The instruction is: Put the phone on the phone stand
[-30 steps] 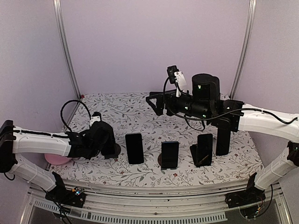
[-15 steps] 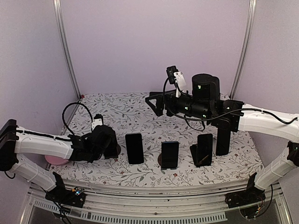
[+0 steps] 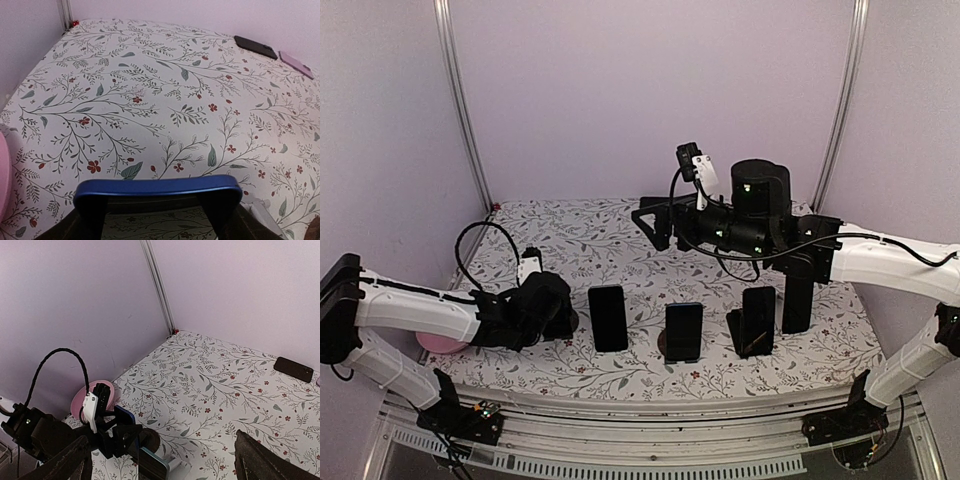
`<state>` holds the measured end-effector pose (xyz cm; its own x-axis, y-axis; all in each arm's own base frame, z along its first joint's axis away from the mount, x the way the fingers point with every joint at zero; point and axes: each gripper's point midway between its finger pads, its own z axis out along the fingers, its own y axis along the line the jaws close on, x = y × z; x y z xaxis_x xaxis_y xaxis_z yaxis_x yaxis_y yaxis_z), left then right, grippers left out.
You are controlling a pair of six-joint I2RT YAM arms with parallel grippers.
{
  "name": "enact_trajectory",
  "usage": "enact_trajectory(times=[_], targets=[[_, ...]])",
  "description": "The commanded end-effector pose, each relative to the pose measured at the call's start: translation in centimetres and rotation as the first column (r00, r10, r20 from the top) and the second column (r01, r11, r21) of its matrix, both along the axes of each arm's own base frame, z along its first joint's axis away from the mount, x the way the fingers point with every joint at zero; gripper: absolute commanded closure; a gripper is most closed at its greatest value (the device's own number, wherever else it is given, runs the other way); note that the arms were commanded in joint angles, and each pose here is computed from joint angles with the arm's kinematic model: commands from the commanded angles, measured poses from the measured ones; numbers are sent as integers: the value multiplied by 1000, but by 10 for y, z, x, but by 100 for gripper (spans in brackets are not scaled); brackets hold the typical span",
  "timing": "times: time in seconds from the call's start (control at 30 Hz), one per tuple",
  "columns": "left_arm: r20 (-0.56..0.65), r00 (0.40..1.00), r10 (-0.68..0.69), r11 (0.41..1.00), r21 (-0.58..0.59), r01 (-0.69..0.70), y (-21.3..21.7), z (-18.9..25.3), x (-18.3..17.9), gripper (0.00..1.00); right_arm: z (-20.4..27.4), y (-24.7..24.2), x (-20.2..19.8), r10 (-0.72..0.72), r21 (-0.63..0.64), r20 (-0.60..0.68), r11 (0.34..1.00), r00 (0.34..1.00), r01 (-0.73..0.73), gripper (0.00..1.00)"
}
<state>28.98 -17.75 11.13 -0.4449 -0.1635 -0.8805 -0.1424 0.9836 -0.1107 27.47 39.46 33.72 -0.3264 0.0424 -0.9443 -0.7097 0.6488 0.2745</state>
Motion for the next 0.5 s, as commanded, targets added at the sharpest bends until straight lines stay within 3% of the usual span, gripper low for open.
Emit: enact_trajectory(times=[0.0,0.47], targets=[[34,999,4,1000,-1,-4,-4,6,0,57,10,-6,-2,1,23,18,1000,1000,-1,1],[19,1000,-16,1000,14,16,-6,1,-2,46,12,-2,-1,13,21,21,1000,1000,-13,1]])
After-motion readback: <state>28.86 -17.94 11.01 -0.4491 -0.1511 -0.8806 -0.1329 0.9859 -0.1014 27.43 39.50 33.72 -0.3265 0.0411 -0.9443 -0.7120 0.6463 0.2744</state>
